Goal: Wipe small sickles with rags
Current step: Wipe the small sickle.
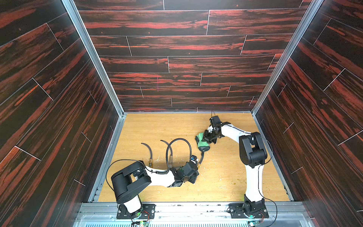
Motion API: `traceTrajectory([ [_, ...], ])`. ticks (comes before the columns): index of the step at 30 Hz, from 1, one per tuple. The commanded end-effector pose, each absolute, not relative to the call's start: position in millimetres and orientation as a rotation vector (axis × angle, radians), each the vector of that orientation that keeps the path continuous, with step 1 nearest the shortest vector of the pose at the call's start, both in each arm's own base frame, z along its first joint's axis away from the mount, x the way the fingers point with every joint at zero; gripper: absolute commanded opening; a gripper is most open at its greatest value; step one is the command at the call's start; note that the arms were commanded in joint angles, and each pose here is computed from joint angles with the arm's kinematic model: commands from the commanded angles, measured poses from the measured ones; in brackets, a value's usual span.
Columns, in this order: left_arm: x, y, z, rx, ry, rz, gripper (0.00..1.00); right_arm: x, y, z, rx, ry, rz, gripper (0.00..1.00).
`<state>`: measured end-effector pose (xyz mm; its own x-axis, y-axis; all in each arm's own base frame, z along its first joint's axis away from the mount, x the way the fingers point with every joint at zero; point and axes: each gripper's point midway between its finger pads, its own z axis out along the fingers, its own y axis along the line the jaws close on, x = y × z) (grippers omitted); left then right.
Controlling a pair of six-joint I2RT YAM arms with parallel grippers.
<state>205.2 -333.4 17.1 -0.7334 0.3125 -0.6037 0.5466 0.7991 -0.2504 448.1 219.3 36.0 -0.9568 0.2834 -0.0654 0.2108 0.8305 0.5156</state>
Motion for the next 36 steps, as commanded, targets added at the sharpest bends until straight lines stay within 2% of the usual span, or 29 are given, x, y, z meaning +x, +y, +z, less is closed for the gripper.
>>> traceTrajectory([
  [1,169,-305,-16,0.77,2.606,-0.454,0.0,470,219,57,0.309,2.78,0.845,0.0],
  [9,180,-314,-5,0.729,2.595,-0.44,0.0,440,201,148,0.154,2.638,0.823,0.0],
  [18,200,-333,23,0.614,2.533,-0.495,0.0,384,178,185,0.136,2.554,0.859,0.0],
  [21,212,-342,50,0.525,2.477,-0.599,0.0,373,176,196,0.12,2.502,0.906,0.0],
  [28,262,-347,144,0.168,2.231,-0.998,0.0,353,181,220,0.121,2.355,1.249,0.0],
  [36,283,-352,217,-0.018,1.967,-1.36,0.0,349,184,215,0.135,2.319,1.345,0.0],
])
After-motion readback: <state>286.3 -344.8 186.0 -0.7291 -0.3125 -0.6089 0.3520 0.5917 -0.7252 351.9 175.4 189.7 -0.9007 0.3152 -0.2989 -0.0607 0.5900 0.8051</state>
